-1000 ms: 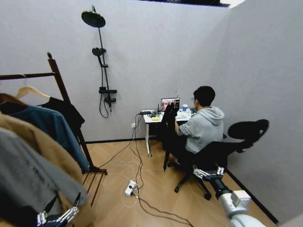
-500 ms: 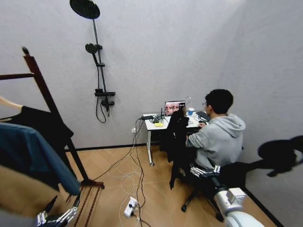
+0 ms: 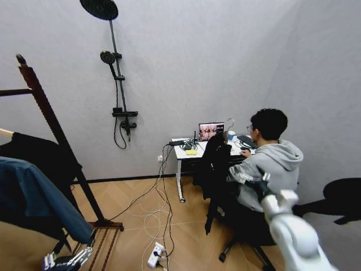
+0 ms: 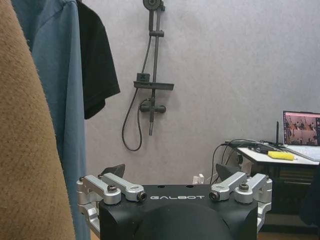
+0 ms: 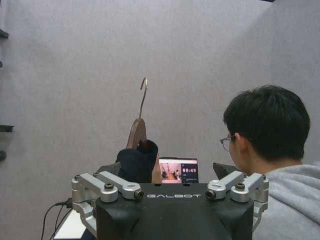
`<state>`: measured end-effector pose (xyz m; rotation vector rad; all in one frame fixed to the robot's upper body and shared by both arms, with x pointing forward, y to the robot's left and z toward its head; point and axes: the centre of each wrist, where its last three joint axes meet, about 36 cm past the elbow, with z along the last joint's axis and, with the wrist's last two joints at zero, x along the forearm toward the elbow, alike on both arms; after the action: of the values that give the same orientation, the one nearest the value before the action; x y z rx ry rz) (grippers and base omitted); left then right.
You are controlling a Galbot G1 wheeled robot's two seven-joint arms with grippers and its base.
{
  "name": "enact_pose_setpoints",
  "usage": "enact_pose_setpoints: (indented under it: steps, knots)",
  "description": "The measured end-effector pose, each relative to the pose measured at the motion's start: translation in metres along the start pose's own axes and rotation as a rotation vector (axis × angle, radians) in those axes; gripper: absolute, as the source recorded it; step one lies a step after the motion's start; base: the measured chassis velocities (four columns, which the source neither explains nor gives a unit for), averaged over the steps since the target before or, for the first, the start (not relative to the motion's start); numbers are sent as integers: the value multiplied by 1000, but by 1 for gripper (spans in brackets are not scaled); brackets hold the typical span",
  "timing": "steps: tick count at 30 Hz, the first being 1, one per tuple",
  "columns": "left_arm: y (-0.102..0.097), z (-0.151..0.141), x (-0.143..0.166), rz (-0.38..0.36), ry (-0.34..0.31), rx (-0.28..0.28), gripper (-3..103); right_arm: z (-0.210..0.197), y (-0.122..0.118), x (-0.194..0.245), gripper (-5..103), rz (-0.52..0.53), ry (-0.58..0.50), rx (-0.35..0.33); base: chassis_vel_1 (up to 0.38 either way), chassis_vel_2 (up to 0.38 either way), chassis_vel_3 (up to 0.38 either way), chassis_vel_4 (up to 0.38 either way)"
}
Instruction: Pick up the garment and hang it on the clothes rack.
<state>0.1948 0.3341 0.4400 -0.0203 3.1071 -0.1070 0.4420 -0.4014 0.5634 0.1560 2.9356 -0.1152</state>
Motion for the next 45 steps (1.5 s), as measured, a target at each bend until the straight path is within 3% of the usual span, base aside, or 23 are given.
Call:
enact_pose_setpoints:
  steps: [5, 8, 15, 26, 33, 35, 36, 38, 40, 45]
  knots:
    - [0, 0, 0, 0, 0, 0, 100, 2, -8, -30, 100, -41, -31, -5, 0, 0, 0, 0]
    - [0, 0, 0, 0, 0, 0, 100, 4, -4, -54, 100, -89, -47, -43, 0, 0, 0, 0]
    - [0, 0, 0, 0, 0, 0, 100, 5, 6, -85, 103, -35, -12, -77, 0, 0, 0, 0]
    - [0, 0, 0, 0, 0, 0, 100, 16, 10, -104, 68, -69, 58, -162, 0, 0, 0, 0]
    - [0, 0, 0, 0, 0, 0, 100, 15, 15, -91, 35, -82, 81, -198, 0, 0, 0, 0]
    - [0, 0, 0, 0, 0, 0, 100, 14, 16, -88, 35, -78, 81, -200, 0, 0, 0, 0]
    - [0, 0, 0, 0, 0, 0, 100, 11, 17, -79, 24, -78, 80, -204, 0, 0, 0, 0]
    - [0, 0, 0, 0, 0, 0, 100, 9, 18, -72, 24, -83, 79, -206, 0, 0, 0, 0]
    - [0, 0, 0, 0, 0, 0, 100, 5, 20, -56, 16, -101, 80, -205, 0, 0, 0, 0]
    - [0, 0, 0, 0, 0, 0, 100, 0, 26, -39, 15, -131, 66, -198, 0, 0, 0, 0]
